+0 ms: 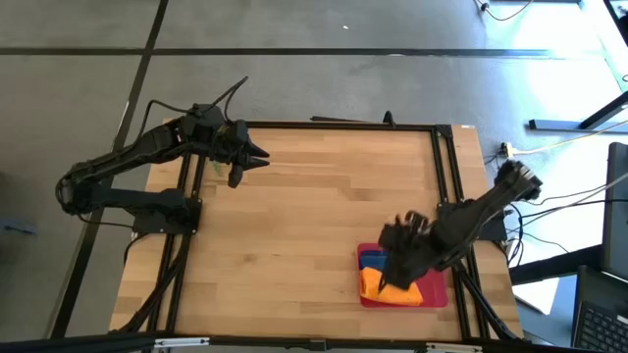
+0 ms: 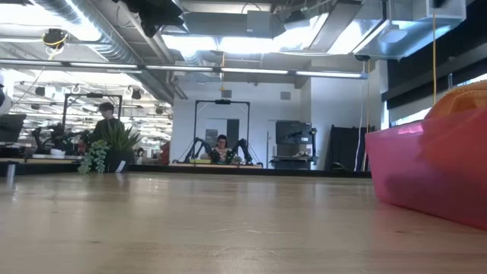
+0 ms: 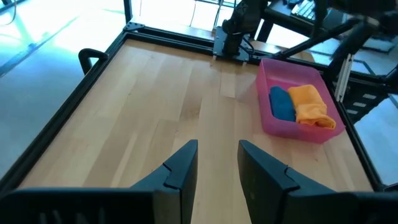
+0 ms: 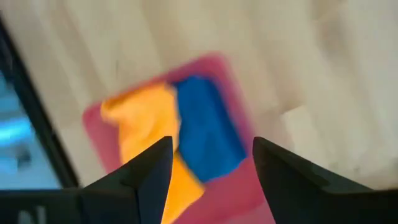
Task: Roll microfiber towels into tight, uniform cylinder then place into a basket
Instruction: Return to Home Position
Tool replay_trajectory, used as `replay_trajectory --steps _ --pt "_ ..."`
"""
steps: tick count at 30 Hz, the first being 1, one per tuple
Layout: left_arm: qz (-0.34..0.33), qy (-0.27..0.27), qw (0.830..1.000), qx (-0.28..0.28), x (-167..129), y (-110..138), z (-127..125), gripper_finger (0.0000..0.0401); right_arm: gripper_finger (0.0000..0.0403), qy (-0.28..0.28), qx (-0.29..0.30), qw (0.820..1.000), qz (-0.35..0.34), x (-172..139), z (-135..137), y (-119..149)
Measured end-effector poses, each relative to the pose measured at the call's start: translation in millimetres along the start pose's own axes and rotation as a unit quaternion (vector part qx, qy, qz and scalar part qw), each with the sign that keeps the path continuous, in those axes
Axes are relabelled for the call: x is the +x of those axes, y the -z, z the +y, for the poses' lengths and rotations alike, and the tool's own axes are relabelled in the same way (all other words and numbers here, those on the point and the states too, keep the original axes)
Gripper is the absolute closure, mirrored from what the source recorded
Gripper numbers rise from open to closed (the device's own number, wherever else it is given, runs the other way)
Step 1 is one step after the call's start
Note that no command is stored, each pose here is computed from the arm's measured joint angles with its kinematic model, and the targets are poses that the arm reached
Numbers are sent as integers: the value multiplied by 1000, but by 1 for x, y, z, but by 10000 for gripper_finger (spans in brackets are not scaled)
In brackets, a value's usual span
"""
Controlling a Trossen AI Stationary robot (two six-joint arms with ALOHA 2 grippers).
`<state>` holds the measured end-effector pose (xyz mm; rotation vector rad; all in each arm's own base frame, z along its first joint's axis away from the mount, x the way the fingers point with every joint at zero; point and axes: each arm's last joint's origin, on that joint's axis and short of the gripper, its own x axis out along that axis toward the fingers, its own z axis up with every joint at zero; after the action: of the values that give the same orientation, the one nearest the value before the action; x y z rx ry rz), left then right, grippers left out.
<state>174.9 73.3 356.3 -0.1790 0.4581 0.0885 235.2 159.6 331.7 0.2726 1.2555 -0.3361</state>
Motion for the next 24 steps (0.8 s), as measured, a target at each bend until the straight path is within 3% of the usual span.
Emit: replay_trajectory --steps 3,7,9,13,18,22,24 --pt "-7 -3 1000 -5 -4 0 -1 297 179 19 26 998 -54 -18 -24 -6" --pt "-30 -36 999 3 -19 -1 -5 300 179 60 16 989 -133 -38 -56 -13" --pt "-49 -53 997 9 -30 -1 -8 307 180 93 10 980 -176 -47 -71 -17" --pt "-85 -81 993 23 -56 1 -16 337 195 152 68 954 -249 -64 -107 -23" --pt "-80 -80 993 19 -78 14 -24 392 271 154 56 949 -270 -79 -134 -23" --pt "-59 -69 996 11 -89 25 -29 395 364 143 42 942 -300 -81 -148 -21" --pt "-68 -61 996 13 -95 27 -32 399 392 122 35 940 -317 -77 -152 -20"
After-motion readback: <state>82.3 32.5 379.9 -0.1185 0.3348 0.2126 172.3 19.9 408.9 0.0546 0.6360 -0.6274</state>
